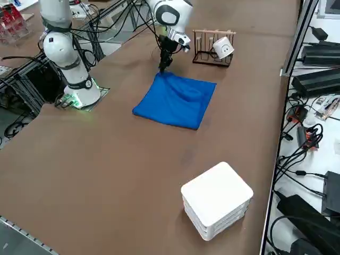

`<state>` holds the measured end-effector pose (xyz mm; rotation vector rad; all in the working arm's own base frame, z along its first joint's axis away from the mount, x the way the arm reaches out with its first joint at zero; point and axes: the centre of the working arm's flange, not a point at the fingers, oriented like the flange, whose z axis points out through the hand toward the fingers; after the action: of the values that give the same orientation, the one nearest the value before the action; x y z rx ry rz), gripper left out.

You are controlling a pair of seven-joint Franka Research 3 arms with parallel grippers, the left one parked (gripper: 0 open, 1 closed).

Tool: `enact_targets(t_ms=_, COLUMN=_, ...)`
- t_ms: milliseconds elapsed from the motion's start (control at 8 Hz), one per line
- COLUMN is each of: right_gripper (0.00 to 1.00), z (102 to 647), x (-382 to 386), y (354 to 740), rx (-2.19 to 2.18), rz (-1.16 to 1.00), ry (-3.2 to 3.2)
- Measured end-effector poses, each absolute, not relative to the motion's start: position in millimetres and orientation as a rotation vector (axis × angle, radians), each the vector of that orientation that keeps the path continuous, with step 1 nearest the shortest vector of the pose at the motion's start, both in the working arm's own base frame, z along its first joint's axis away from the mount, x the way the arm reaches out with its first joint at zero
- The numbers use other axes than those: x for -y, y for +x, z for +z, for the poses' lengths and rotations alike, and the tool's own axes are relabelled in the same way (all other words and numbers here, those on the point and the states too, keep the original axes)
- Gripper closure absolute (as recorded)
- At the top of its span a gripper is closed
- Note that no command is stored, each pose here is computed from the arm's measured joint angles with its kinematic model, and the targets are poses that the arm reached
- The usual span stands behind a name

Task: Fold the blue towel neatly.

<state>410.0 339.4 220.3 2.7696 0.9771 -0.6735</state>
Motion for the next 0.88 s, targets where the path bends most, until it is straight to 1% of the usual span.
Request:
enact_targets(t_ms=375, right_gripper=0.18, z=235, x=-359, y=413, rx=-0.862, rz=-0.602, ry=2.810)
enact_targets(t_ms=500, right_gripper=0.00, z=246, x=-361, y=424, rx=-0.820, rz=-0.574, ry=2.831)
enact_targets(t_ms=625, right_gripper=0.00, z=262, x=-352, y=445, rx=-0.762, rz=-0.561, ry=2.851)
enact_targets(t_ms=875, right_gripper=0.00, z=302, x=-314, y=506, rx=-0.579, rz=-0.481, ry=2.943)
